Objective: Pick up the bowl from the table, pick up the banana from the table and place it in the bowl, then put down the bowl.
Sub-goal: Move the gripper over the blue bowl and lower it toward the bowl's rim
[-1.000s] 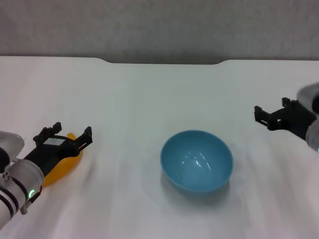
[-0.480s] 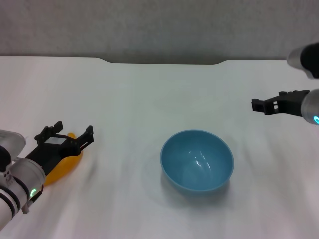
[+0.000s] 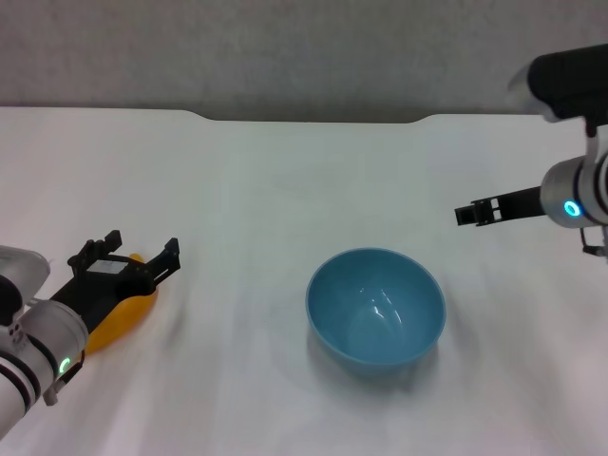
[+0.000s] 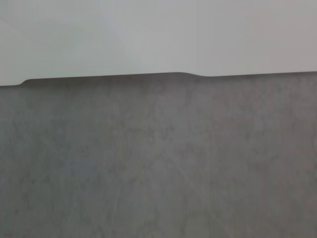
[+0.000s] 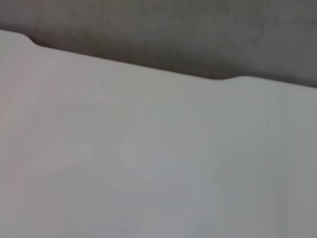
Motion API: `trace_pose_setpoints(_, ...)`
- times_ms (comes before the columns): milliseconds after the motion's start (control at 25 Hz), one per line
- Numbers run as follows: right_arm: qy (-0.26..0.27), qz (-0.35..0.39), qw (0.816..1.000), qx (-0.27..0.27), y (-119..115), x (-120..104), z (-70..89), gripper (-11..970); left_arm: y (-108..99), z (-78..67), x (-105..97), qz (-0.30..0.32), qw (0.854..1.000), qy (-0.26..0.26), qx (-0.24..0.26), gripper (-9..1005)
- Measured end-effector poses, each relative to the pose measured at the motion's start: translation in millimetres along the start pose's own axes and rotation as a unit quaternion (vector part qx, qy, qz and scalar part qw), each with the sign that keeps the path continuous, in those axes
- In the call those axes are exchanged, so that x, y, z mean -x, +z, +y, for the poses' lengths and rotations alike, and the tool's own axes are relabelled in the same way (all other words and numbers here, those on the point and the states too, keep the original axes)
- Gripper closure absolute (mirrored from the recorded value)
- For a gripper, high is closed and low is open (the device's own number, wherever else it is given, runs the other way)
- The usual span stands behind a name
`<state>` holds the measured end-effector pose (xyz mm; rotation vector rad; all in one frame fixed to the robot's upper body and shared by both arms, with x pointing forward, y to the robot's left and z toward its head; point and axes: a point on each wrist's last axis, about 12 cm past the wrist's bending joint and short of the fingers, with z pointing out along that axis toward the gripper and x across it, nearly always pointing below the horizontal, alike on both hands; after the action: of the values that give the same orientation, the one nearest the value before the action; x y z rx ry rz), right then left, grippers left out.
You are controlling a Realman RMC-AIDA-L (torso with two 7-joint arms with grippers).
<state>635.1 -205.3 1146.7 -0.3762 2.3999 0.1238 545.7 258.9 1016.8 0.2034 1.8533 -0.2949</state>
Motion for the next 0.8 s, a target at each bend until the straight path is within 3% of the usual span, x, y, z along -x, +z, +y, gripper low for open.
trace_pose_setpoints(240,0.012,0.015,1.000,0.014,18,0,20.3,369,2,-1.1,2,-0.002,1.000,0.001,-0.002,88)
trace_pose_setpoints(560,-0.003,0.005,0.999,0.046,30,-5,51.9,368,4,-2.0,4,-0.004,1.000,0.000,-0.004,89)
trace_pose_setpoints(800,-0.001,0.017,0.998,0.068,33,-17,63.2,368,3,-1.4,3,-0.003,1.000,-0.007,-0.003,89)
